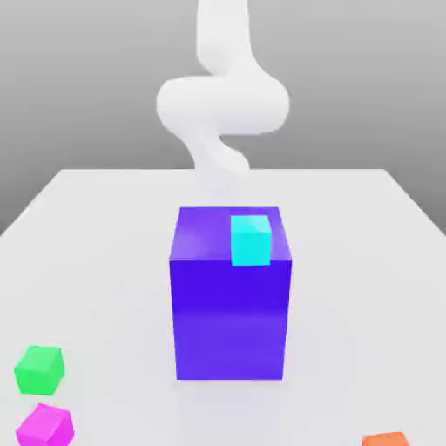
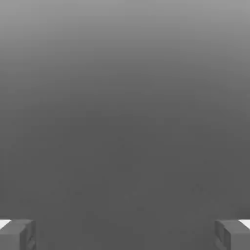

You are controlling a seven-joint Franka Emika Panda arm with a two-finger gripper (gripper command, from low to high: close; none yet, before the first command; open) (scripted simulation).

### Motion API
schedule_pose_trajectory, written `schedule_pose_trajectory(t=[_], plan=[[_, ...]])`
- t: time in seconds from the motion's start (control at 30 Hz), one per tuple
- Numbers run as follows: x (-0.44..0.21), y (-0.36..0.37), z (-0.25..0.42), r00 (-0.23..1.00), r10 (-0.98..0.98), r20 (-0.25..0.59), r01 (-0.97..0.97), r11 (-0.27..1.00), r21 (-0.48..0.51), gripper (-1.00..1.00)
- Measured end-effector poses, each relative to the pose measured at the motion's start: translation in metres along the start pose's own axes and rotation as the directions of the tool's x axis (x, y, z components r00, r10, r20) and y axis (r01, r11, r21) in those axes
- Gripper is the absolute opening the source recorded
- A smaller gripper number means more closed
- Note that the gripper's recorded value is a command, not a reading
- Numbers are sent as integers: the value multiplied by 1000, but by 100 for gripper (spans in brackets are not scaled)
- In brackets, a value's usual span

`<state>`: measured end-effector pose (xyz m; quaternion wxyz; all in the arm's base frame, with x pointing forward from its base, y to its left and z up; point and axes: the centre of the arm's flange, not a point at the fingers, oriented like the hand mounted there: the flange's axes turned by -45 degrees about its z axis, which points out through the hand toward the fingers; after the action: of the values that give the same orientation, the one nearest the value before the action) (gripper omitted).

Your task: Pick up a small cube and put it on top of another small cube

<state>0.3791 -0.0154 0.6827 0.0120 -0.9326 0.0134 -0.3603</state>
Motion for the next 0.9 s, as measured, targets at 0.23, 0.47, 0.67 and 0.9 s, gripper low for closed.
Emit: schedule_pose_trajectory(t=[0.23,0.47,0.67,0.9], plan=[[-4,48,122,983,60,175,-63,998,9,0],[-41,99,236,935,125,332,-125,992,-20,0],[-97,151,321,871,191,453,-175,981,-79,0],[-183,200,402,778,247,578,-190,969,-157,0]])
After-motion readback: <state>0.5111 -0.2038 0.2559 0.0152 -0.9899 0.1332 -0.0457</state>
